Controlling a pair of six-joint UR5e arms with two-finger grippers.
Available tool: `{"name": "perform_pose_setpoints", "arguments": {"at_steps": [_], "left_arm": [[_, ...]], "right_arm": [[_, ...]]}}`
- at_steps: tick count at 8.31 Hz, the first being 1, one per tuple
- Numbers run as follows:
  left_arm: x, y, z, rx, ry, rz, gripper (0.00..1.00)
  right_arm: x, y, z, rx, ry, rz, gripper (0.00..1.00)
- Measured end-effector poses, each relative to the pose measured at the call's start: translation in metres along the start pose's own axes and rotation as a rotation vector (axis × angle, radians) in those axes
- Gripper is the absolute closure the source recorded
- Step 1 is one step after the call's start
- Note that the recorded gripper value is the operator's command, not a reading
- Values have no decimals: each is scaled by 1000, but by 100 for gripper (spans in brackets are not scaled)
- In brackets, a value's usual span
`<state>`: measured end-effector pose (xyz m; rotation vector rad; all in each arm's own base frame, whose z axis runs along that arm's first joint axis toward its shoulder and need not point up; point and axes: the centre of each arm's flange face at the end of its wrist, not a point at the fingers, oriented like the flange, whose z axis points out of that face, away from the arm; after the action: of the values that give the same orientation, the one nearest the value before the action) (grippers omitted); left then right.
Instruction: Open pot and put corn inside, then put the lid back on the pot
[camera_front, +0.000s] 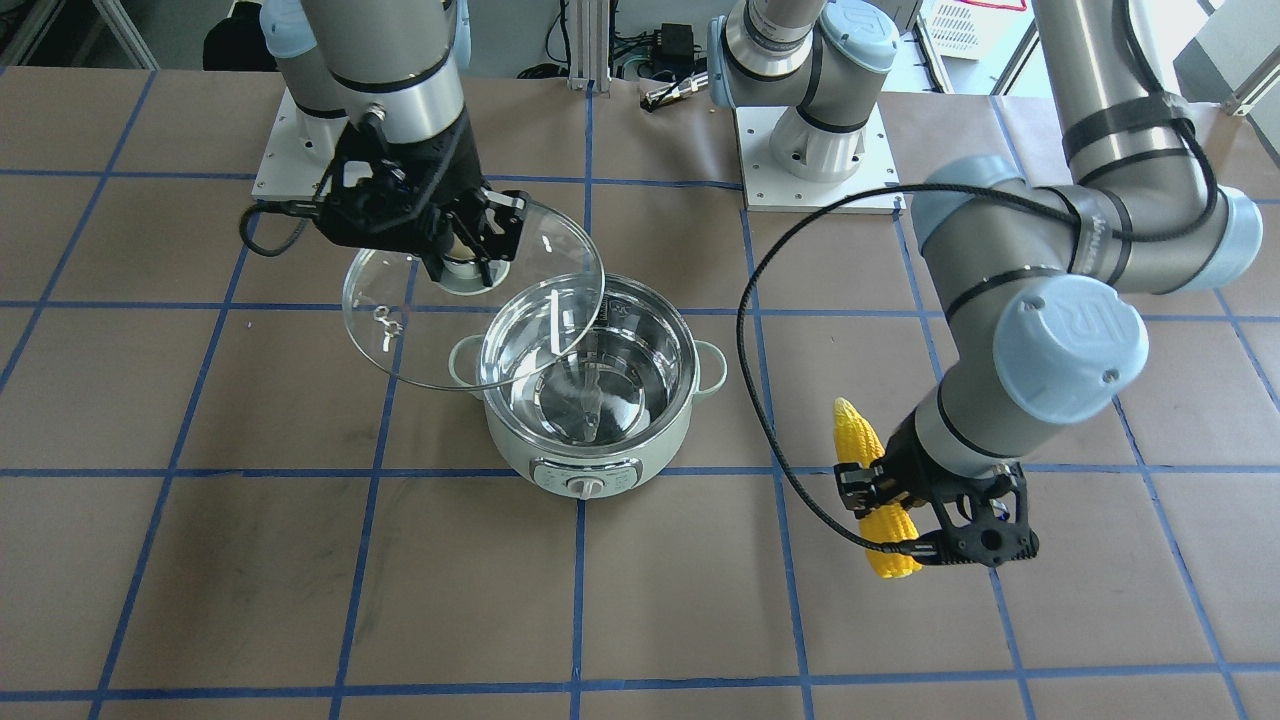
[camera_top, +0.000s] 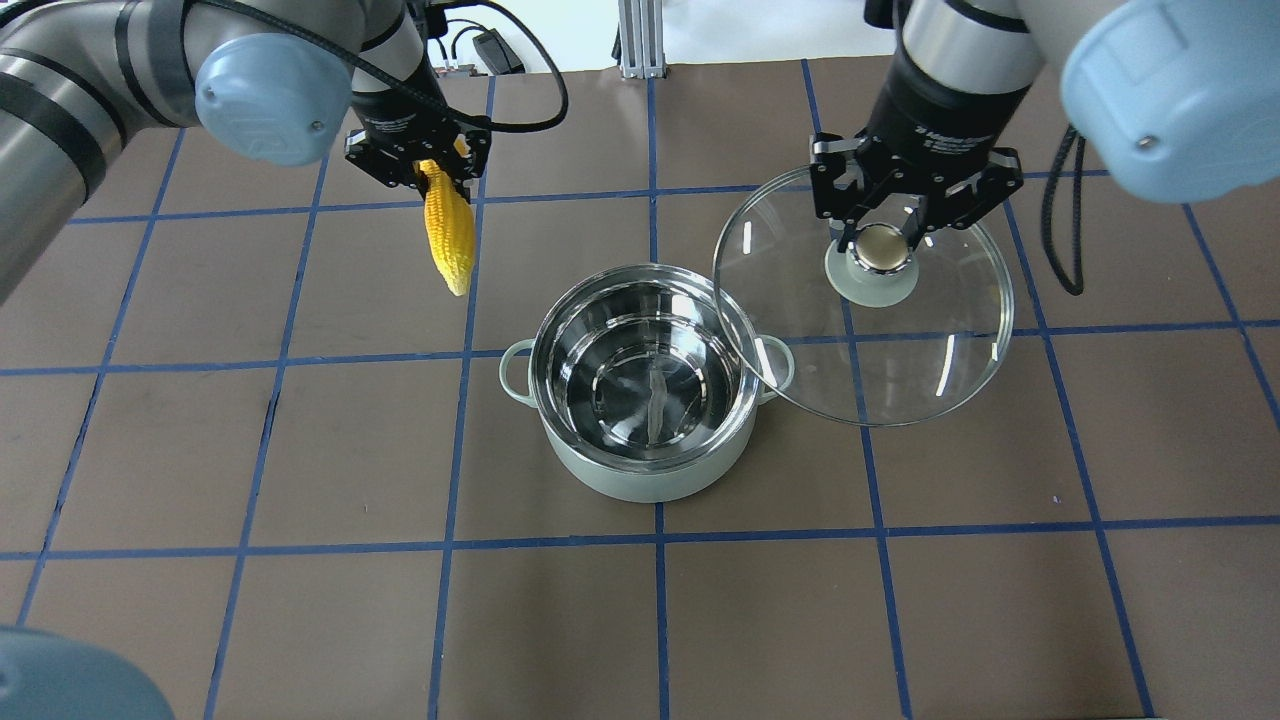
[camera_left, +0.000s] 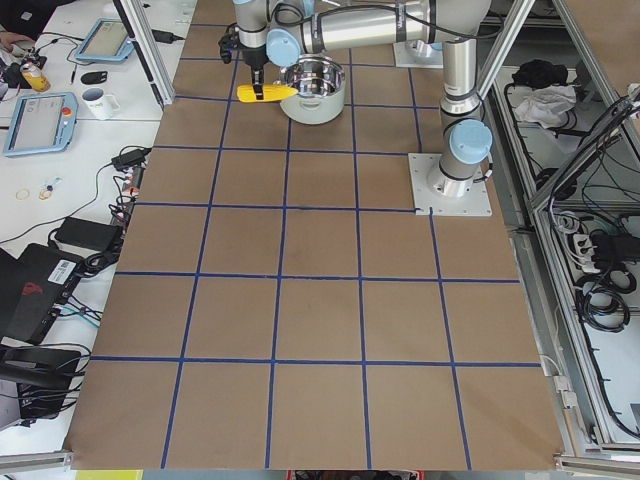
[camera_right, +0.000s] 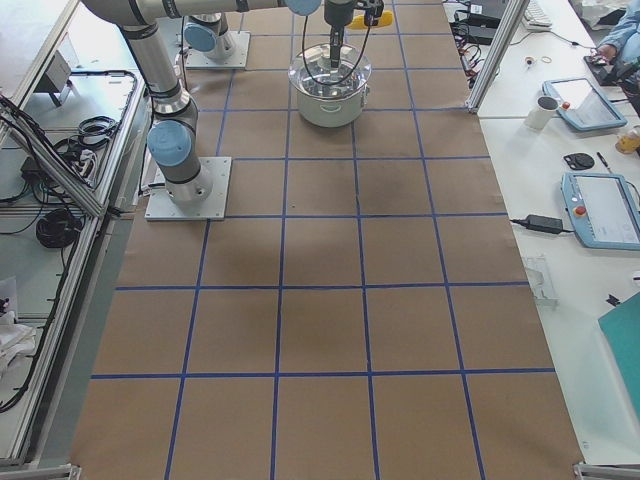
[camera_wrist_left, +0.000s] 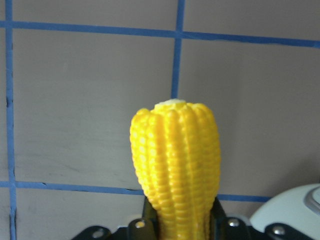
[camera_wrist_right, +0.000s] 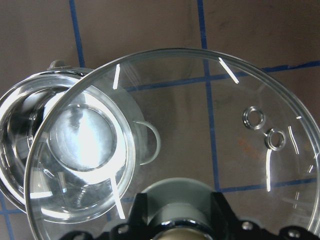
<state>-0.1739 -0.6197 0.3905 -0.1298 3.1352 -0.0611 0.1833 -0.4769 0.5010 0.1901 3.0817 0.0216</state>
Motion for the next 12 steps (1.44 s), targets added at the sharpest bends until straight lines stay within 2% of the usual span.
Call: {"name": "perform_pose_setpoints", "arguments": {"at_steps": [2,6,11,12], "left_arm": [[65,36,-17,17,10,21,100],[144,84,-7,-10,20,126,100],[169,127,52,-99,-2,200,100],[174,131,59,-111,14,204,86]], "right_arm": [[33,0,-11,-24,3,-30,66],[47,3,-9,-71,23,-92,66],[51,4,-7,-91,48,-116,66],[51,5,-7,-93,50,-117,66]]}}
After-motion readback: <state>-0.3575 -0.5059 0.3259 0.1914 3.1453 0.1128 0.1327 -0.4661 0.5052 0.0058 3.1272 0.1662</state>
